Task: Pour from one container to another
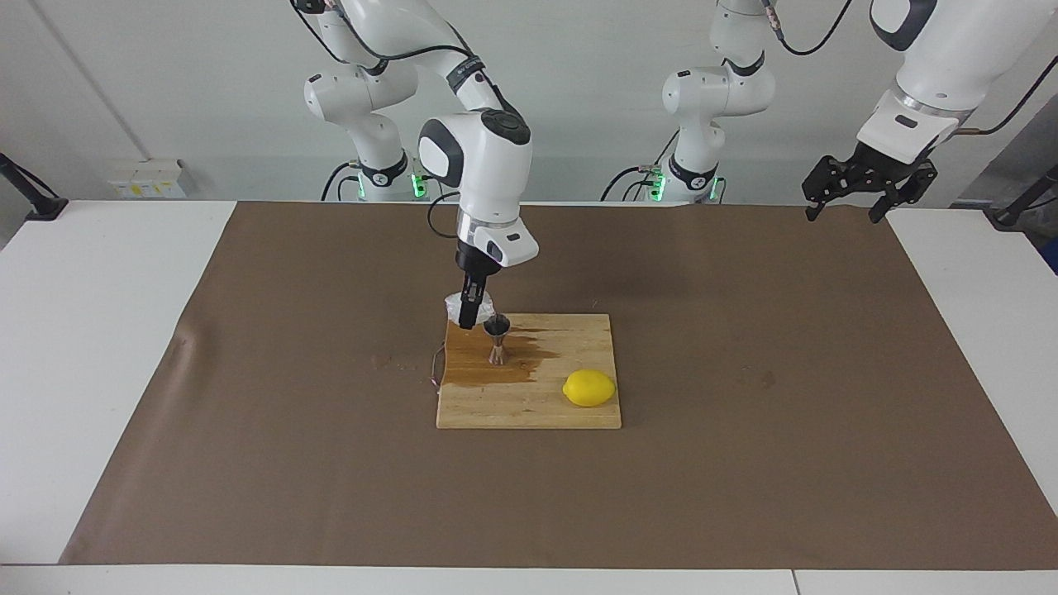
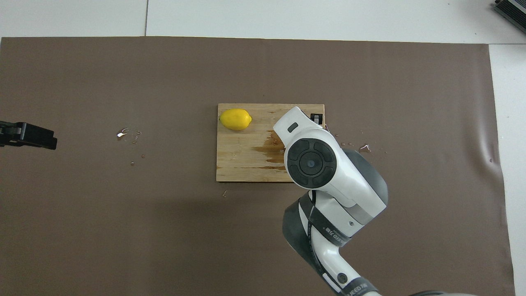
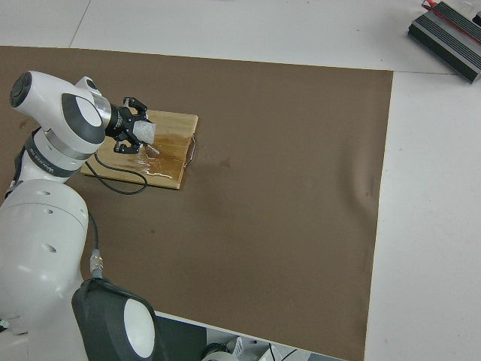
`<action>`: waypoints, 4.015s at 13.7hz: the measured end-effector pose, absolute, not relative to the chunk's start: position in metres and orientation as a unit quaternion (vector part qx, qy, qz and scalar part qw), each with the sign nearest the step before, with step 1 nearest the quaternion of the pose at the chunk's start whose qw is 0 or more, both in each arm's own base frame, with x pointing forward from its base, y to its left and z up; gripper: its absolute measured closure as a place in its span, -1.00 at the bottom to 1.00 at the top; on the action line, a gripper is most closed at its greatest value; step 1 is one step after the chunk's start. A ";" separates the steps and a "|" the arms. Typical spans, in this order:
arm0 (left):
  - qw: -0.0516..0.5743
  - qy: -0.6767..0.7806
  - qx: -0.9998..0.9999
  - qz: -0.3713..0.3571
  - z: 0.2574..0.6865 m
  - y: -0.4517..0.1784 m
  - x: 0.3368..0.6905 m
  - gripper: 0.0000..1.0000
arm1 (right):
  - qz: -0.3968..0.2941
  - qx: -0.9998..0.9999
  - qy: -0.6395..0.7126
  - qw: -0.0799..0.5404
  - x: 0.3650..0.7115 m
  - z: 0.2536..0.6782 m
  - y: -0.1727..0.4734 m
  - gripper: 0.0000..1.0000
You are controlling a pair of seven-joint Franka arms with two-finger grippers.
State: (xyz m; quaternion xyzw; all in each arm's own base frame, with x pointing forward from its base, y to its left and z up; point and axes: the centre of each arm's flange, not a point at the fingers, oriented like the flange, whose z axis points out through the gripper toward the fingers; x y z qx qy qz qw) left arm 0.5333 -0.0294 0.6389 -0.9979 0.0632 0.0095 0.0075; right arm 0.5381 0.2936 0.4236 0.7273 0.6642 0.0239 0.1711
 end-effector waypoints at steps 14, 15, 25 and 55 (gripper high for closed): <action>0.007 0.059 -0.998 -0.005 0.641 -0.025 0.537 -1.00 | 0.030 0.739 0.657 0.143 0.538 0.423 0.294 0.02; 0.007 0.059 -0.998 -0.009 0.640 -0.026 0.538 -1.00 | 0.031 0.740 0.659 0.131 0.538 0.423 0.295 0.02; 0.007 0.048 -0.998 -0.035 0.647 -0.019 0.541 -1.00 | 0.096 0.731 0.675 0.015 0.567 0.456 0.230 0.02; -0.006 0.037 -0.999 -0.033 0.643 -0.014 0.541 -1.00 | 0.224 0.723 0.631 -0.171 0.579 0.309 -0.007 -1.00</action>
